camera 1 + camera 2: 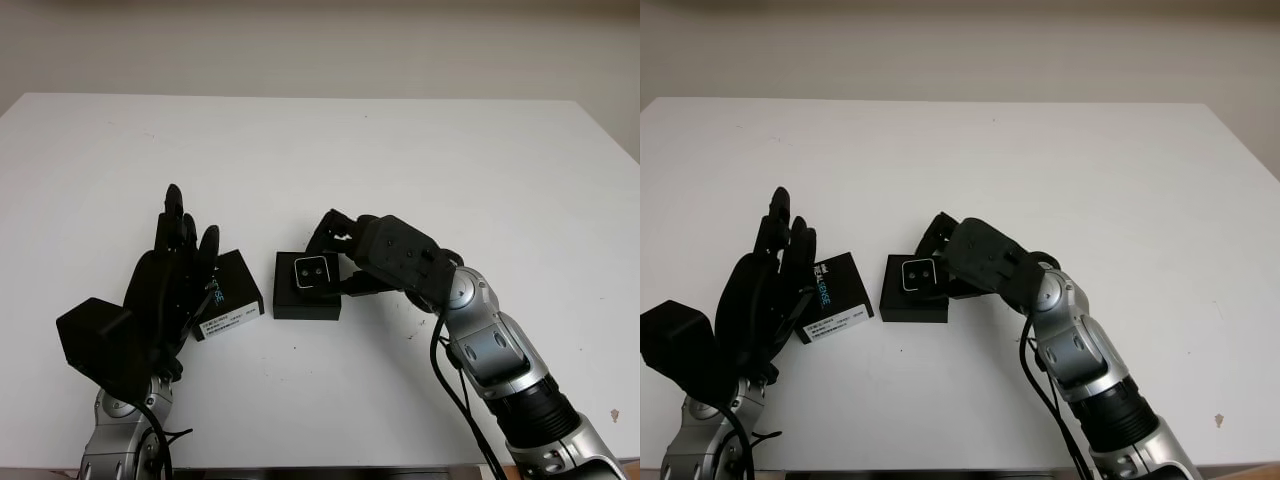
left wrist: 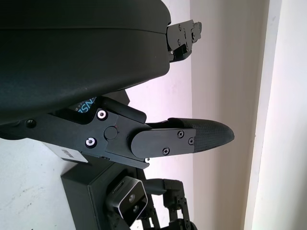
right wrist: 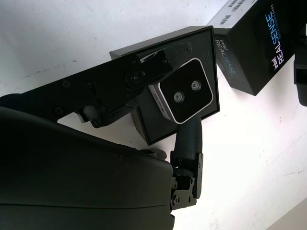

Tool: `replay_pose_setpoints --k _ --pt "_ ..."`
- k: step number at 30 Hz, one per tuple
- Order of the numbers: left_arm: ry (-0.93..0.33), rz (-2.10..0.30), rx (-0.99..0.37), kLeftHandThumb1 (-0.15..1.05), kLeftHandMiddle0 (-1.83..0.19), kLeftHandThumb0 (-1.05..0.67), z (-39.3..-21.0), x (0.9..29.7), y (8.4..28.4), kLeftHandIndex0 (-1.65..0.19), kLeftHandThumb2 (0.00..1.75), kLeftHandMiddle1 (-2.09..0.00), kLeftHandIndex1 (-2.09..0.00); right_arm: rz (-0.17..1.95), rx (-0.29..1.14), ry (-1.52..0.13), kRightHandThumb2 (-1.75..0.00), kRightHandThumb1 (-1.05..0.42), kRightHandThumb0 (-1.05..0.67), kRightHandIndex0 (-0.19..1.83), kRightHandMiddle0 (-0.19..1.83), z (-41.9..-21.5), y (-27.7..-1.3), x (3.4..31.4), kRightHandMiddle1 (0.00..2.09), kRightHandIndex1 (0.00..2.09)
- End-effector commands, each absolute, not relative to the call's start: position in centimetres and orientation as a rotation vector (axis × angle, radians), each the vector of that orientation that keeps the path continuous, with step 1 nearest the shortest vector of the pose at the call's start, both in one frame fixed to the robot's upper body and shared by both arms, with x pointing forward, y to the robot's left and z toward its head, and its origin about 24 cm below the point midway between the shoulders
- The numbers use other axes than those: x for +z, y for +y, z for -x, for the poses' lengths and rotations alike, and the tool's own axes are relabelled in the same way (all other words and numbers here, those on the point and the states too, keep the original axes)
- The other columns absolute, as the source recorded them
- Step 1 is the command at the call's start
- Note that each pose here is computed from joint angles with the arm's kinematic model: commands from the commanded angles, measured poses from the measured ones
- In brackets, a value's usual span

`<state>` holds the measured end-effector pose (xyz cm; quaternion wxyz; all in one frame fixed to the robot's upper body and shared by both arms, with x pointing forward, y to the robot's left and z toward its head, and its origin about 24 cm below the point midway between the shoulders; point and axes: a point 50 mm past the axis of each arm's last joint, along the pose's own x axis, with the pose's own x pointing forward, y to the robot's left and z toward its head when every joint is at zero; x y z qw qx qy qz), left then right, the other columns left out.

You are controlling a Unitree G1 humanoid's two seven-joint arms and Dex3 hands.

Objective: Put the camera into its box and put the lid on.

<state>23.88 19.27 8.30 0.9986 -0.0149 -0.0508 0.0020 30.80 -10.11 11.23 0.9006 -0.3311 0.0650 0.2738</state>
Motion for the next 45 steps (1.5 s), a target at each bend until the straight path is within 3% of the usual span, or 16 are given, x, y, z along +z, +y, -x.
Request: replay_pose_setpoints --k 1,37,39,43,45 --pt "-0.133 0.032 -0.001 1.05 0.19 -0.69 -23.72 8.84 19.08 0.19 0.43 0.0 0.0 0.672 0.566 0.13 -0.06 -1.05 -0.37 0.33 0.06 -30.58 -9.97 11.23 2.07 0.06" --pt "-0.123 0.021 0.004 1.05 0.19 -0.7 -23.43 8.8 19.16 0.19 0.41 0.0 0.0 0.652 0.53 0.147 -0.05 -1.04 -0.36 0.32 0.05 -30.54 -9.37 10.63 2.01 0.06" --pt "-0.121 0.027 0.007 1.05 0.19 -0.7 -23.45 8.79 19.16 0.19 0.41 0.0 0.0 0.676 0.559 0.169 -0.05 -1.03 -0.42 0.25 -0.03 -30.61 -9.51 10.75 1.88 0.03" --pt "-0.117 0.029 0.008 1.05 0.19 -0.7 -23.47 8.81 19.11 0.19 0.4 0.0 0.0 0.728 0.614 0.149 -0.05 -0.98 -0.53 0.05 -0.14 -30.62 -9.8 10.93 1.11 0.03" --pt "-0.118 0.026 0.006 1.05 0.19 -0.7 -23.45 8.82 19.1 0.19 0.4 0.0 0.0 0.734 0.624 0.136 -0.06 -0.99 -0.54 0.02 -0.12 -30.61 -9.88 10.94 0.93 0.03"
